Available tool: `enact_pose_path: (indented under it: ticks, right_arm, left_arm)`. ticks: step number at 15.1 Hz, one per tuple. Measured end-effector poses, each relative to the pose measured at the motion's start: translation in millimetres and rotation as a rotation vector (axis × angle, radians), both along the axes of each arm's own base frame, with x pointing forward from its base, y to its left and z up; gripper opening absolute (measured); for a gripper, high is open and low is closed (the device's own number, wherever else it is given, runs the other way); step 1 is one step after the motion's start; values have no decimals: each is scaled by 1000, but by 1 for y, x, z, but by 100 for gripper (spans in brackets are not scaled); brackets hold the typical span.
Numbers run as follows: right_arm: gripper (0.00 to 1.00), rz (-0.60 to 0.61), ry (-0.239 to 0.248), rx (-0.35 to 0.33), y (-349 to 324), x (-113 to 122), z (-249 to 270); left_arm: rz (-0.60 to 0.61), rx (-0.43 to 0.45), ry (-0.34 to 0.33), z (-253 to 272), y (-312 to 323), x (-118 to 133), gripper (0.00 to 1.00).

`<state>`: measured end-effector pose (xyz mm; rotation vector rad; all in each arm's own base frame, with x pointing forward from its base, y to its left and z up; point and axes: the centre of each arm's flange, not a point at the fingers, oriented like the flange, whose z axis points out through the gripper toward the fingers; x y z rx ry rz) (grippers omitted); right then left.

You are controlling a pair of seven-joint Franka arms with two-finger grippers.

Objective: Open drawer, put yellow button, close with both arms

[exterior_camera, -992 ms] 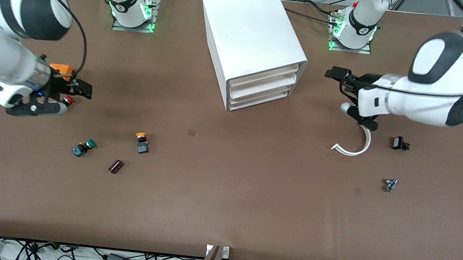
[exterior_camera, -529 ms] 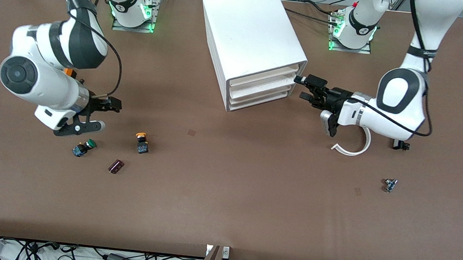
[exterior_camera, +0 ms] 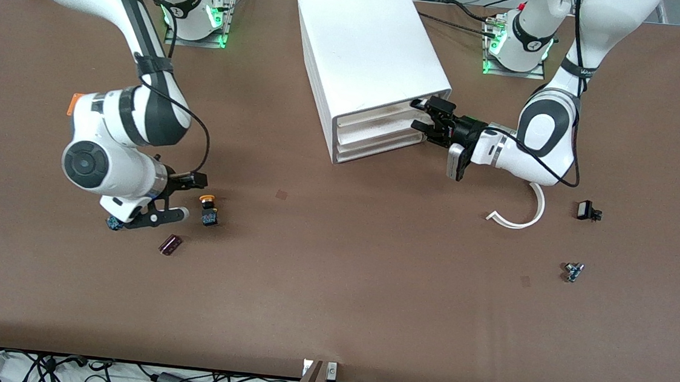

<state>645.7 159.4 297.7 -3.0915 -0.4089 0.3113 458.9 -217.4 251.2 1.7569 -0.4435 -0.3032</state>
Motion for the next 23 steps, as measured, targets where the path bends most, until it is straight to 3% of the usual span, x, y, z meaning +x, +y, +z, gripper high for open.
enact_pose_path:
  ticks: [2,4,8,14,21,22,23]
  right_arm:
    - [100,3,-23,3,3,5,-19]
    - [100,5,-36,5,5,8,-38]
    - [100,11,-32,3,10,9,-67]
    - [100,23,-67,10,24,9,-101]
    - [94,23,-72,5,31,8,-114]
    - [88,19,-72,2,29,8,-114]
    - [88,17,-73,-2,26,9,-114]
  left_arm:
    - [-3,-18,4,-15,0,-8,57]
    - [-10,-26,6,-24,-2,-12,53]
    - [-14,-66,1,-16,-3,-11,14]
    - [14,-68,-44,-12,7,3,15]
    - [87,-63,-124,-15,51,78,14]
    - [92,-61,-137,-15,58,89,15]
    - [98,-58,-143,-16,64,96,19]
